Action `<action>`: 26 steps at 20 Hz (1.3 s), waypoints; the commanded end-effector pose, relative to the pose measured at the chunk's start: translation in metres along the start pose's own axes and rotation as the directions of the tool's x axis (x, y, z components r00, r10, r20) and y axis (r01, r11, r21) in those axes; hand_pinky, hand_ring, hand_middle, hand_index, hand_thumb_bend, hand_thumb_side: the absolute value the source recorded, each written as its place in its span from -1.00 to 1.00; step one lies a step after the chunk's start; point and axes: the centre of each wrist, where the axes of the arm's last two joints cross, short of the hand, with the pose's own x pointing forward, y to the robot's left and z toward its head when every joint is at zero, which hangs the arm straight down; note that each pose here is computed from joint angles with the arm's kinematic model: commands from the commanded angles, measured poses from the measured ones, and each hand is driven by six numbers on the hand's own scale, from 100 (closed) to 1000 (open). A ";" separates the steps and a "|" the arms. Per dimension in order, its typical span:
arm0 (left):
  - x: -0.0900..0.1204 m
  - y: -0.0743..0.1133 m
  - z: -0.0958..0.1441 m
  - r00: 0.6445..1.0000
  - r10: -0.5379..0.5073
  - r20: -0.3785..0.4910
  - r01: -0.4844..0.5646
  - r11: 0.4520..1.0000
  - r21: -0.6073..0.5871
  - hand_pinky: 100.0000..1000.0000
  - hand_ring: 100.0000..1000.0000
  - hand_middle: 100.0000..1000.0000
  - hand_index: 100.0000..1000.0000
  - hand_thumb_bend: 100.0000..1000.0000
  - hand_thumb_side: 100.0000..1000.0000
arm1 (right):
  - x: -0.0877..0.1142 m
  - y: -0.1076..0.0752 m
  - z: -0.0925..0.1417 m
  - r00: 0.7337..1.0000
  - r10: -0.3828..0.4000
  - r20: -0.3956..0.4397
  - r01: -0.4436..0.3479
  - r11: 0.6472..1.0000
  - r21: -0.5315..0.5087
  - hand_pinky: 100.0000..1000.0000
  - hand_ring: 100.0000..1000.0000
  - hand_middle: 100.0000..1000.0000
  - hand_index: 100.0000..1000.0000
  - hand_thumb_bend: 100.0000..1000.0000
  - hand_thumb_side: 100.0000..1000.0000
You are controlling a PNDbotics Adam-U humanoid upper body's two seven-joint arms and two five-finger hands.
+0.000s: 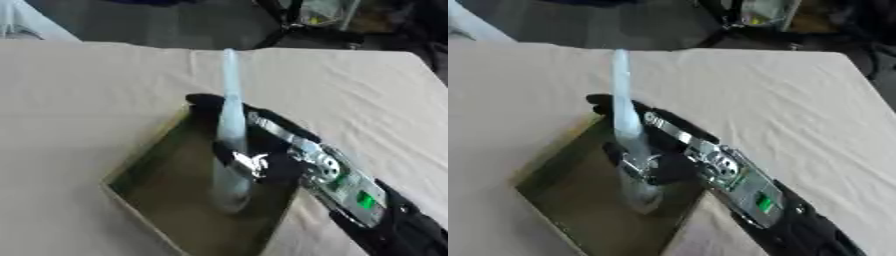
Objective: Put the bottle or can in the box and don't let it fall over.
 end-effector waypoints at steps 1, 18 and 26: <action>0.011 0.001 -0.004 0.999 -0.034 0.022 0.034 0.999 -0.027 0.87 0.73 0.62 0.31 -0.88 0.34 | 0.007 -0.005 0.001 0.999 0.040 -0.014 -0.039 0.999 0.035 1.00 1.00 1.00 1.00 -1.00 -0.01; 0.010 0.005 0.000 0.998 -0.062 -0.001 0.062 0.998 -0.029 0.87 0.74 0.62 0.31 -0.88 0.35 | 0.043 -0.030 0.033 0.996 0.084 -0.033 -0.082 0.996 0.046 1.00 1.00 1.00 1.00 -1.00 -0.01; 0.010 0.006 0.001 0.998 -0.068 -0.001 0.068 0.997 -0.032 0.87 0.75 0.63 0.31 -0.88 0.35 | 0.039 -0.028 0.043 0.993 0.042 -0.109 -0.022 0.984 0.177 1.00 1.00 1.00 1.00 -1.00 0.58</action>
